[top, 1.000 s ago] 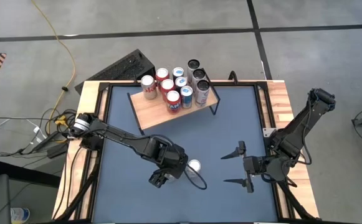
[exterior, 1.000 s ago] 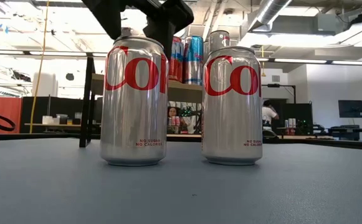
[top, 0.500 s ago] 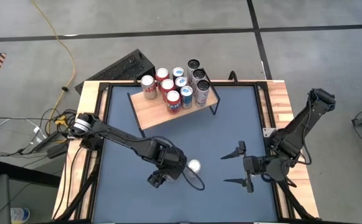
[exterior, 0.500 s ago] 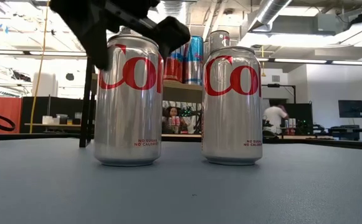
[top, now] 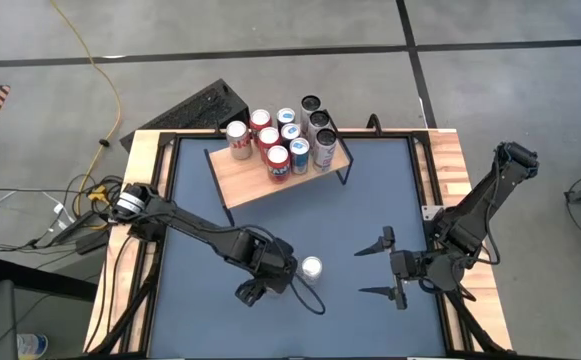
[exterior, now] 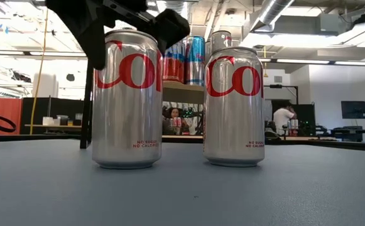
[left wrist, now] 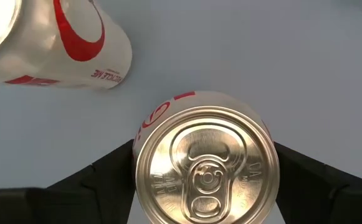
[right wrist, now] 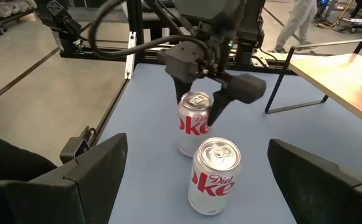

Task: Place canned beverage on shelf
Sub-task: Put the left silver soda can on the shelf aligned with the other silver soda can

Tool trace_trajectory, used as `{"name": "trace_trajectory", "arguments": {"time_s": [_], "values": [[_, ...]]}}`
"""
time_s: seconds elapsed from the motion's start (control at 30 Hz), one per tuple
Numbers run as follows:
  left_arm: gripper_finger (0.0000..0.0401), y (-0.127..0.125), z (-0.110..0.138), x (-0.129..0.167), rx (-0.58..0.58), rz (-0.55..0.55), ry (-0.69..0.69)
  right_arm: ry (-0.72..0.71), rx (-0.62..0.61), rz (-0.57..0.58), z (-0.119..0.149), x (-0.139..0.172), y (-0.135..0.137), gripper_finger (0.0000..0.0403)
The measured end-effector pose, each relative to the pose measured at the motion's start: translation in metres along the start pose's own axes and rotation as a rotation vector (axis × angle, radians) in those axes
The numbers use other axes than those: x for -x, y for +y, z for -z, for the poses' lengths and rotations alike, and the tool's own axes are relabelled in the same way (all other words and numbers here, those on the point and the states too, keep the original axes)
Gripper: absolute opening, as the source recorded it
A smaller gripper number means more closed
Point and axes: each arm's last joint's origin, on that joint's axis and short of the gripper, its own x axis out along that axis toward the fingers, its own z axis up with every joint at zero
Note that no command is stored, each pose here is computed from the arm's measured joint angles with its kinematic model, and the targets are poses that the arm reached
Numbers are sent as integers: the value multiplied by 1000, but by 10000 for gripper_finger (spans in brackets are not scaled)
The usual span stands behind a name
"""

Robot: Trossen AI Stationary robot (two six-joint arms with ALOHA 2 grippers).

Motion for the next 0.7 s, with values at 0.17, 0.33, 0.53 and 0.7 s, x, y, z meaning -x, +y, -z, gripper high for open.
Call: {"name": "trace_trajectory", "arguments": {"time_s": [0.17, 0.33, 0.53, 0.7], "values": [[284, -9, -15, 22, -9, 2, -4, 0, 0, 0, 0, 0, 0, 380], [284, -20, -28, 57, -31, 18, 22, 0, 0, 0, 0, 0, 0, 380], [284, -21, -35, 111, -46, -90, 63, -2, 0, 6, 0, 0, 0, 380], [284, -7, -35, 152, -67, -171, 48, -3, -1, 10, 0, 0, -1, 380]]}}
